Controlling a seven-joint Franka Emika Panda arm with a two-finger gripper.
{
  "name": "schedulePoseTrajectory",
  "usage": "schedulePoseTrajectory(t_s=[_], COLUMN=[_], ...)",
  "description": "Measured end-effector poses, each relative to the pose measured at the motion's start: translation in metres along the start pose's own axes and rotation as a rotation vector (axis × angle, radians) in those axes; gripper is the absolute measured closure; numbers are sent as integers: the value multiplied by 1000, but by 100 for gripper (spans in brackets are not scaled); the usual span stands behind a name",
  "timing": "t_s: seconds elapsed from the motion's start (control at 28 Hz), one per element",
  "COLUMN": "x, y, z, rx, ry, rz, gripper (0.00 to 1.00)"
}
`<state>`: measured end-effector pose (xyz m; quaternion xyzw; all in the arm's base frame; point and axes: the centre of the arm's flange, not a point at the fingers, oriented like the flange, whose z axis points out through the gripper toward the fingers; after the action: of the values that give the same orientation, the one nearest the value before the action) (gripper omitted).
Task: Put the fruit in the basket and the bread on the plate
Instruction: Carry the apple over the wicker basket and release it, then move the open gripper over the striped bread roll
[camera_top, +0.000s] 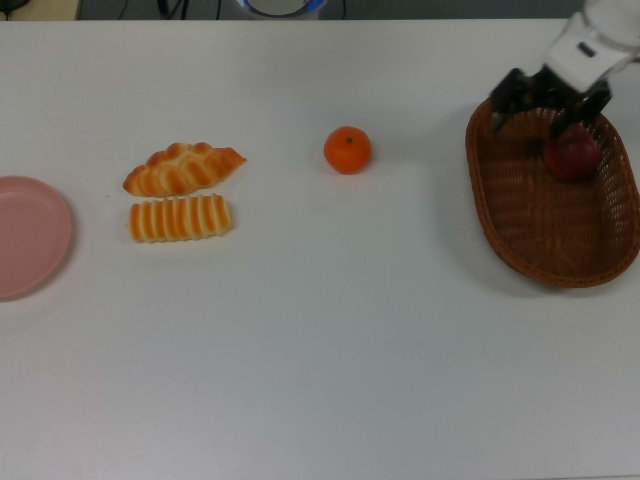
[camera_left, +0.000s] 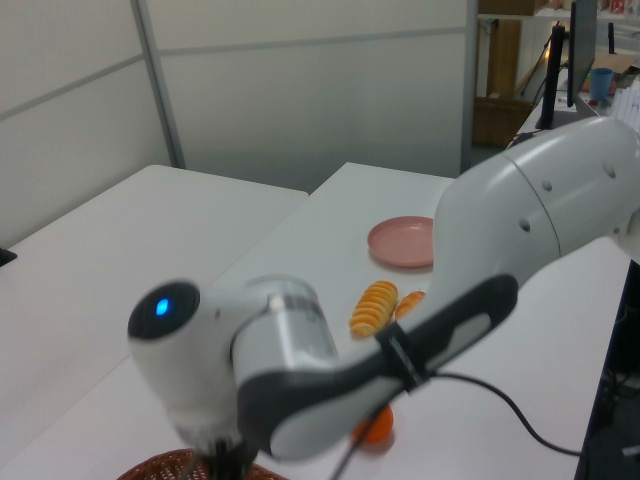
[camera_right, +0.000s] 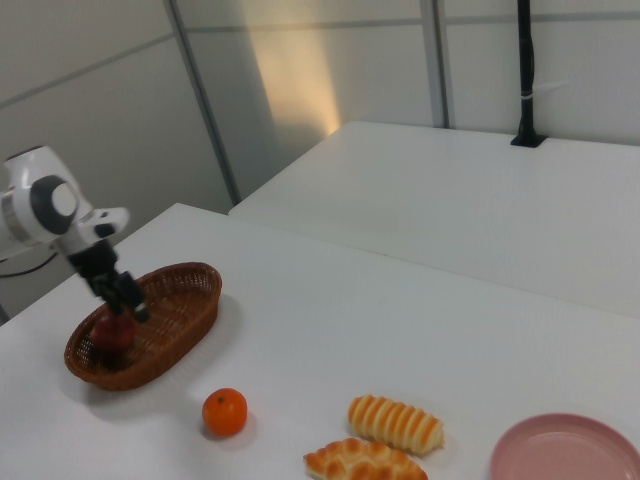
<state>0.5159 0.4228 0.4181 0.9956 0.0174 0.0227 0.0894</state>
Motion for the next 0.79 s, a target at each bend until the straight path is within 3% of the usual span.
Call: schedulePoseTrajectory(t_s=[0.25, 0.39, 0.57, 0.79], x=[75, 105, 126, 137], y=[140, 227, 318, 383], z=[2, 18, 37, 66], rx=[-25, -4, 23, 66], ry=[4, -45, -69, -24], rz=[364, 533, 804, 988], gripper=[0, 0, 0, 0])
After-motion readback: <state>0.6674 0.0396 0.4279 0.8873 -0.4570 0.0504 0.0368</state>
